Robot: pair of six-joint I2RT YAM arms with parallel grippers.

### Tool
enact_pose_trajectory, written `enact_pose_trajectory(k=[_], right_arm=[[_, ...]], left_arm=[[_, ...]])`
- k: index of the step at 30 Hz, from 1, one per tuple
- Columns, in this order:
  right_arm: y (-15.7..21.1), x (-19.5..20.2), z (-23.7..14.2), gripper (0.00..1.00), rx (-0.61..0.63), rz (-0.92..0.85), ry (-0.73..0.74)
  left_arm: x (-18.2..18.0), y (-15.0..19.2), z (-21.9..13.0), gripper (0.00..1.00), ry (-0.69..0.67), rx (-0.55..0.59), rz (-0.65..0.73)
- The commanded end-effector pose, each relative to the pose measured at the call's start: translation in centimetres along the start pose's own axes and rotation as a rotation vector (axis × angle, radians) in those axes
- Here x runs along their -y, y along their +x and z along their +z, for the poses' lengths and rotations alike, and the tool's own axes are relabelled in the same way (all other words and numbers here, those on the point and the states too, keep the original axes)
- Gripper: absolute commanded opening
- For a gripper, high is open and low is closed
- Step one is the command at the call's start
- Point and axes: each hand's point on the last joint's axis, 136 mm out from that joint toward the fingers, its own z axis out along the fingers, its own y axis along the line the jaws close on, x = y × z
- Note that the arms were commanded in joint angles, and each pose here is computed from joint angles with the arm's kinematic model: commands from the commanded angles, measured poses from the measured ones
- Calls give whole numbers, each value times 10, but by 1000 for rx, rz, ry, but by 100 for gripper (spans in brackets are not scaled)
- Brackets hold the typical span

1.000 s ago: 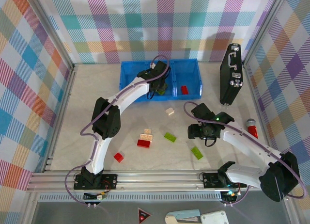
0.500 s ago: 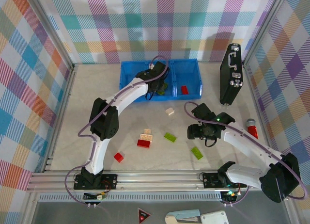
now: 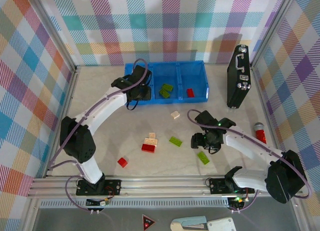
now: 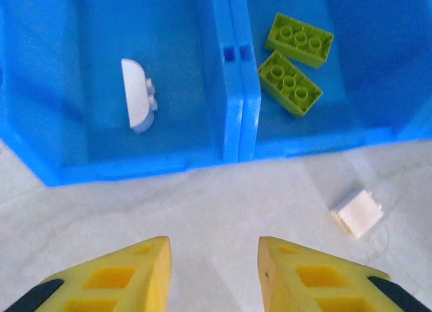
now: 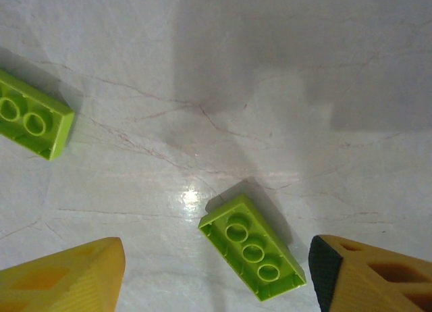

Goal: Sort the legos into containers by color
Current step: Rotate the lego at the bottom-center of the table.

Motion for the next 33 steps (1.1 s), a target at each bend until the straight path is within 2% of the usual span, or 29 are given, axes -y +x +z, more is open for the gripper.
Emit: enact_pose_trajectory(k=[1, 12, 20, 33], right_arm=[[12, 2, 8, 73, -47, 47, 12], [35, 9, 26, 74, -117, 93, 49], [52, 18, 33, 74, -157, 100, 82], [67, 15, 36, 72, -178, 91, 63]], left_arm=[[-15, 21, -20, 39, 17, -59, 35], [-68, 56, -50, 41, -5, -101, 18], [-98, 70, -44, 42, -39, -89, -4], [-114, 75, -35, 43, -68, -78, -13]])
